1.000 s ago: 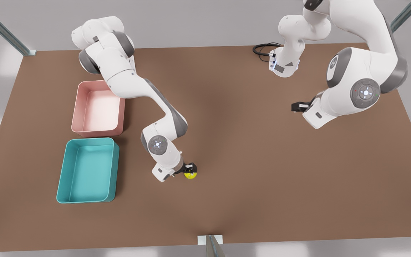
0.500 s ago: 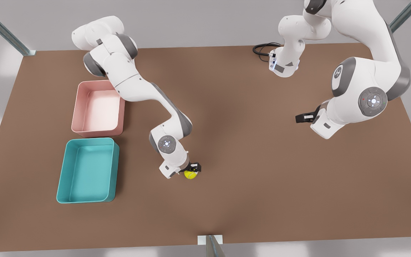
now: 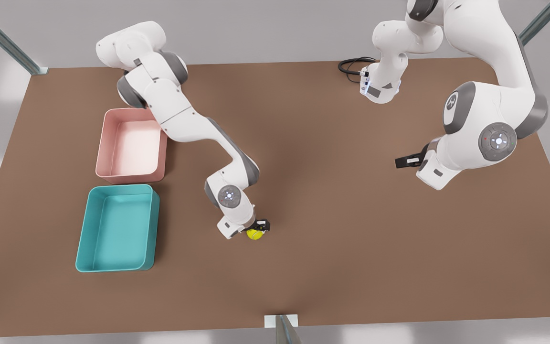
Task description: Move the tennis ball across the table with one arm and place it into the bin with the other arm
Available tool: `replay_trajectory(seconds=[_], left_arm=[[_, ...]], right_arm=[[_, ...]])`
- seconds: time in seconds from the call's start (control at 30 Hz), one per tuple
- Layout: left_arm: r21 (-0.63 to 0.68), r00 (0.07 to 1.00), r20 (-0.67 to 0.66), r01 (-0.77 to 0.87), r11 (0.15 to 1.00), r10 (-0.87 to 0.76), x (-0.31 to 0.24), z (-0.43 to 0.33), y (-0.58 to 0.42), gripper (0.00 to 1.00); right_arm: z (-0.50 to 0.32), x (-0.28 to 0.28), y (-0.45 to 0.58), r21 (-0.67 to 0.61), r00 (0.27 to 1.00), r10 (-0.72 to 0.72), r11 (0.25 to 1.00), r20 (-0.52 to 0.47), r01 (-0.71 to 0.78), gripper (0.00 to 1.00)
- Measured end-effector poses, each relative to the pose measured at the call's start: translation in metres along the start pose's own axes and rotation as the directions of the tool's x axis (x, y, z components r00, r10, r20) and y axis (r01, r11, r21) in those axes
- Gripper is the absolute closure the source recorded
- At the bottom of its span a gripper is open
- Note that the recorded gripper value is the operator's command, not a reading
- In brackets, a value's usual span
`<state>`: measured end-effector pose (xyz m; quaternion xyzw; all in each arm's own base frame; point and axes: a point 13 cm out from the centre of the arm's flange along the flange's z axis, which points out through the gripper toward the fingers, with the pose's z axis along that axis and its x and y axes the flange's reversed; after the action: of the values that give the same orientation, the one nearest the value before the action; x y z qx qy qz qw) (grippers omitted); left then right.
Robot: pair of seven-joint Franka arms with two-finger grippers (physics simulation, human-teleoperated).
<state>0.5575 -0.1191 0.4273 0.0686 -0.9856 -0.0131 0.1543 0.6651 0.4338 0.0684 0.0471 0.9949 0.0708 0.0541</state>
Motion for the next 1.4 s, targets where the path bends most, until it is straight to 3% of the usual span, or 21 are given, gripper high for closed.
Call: replay_trajectory(seconds=[0.6, 0.63, 0.7, 0.77, 1.1, 1.23, 1.4], left_arm=[[0.011, 0.999, -0.005, 0.032, 0.999, -0.032, 0.007, -0.01, 0.008, 0.0], [0.014, 1.0, -0.01, 0.02, 1.0, -0.02, 0.011, -0.01, 0.002, 0.0], [0.012, 1.0, -0.026, -0.013, 1.0, 0.013, 0.022, -0.009, -0.014, 0.0], [0.015, 0.999, -0.039, -0.011, 1.0, 0.012, 0.025, -0.009, -0.012, 0.0], [0.016, 0.996, -0.088, -0.008, 1.0, 0.009, 0.043, -0.012, -0.005, 0.0], [0.014, 0.994, -0.108, -0.006, 1.0, 0.008, 0.047, -0.01, -0.003, 0.0], [0.009, 0.992, -0.123, -0.007, 1.0, 0.008, 0.05, -0.008, -0.003, 0.0]], right_arm=[[0.032, -0.001, 0.001, -0.02, 1.0, 0.005, 1.0, 0.024, -0.004, 0.0], [0.033, 0.0, 0.0, -0.019, 1.0, 0.004, 1.0, 0.023, -0.004, 0.01], [0.036, 0.001, 0.0, -0.019, 1.0, 0.003, 1.0, 0.022, -0.003, 0.17], [0.036, 0.001, 0.0, -0.02, 1.0, 0.002, 1.0, 0.023, -0.002, 0.24], [-0.014, -0.024, 0.009, -0.057, 0.997, 0.012, 0.998, 0.07, -0.008, 0.24], [-0.115, -0.061, -0.093, -0.005, 0.997, 0.051, 0.999, 0.057, -0.051, 0.24], [-0.206, -0.105, -0.32, 0.182, 0.992, 0.129, 0.975, -0.005, -0.126, 0.24]])
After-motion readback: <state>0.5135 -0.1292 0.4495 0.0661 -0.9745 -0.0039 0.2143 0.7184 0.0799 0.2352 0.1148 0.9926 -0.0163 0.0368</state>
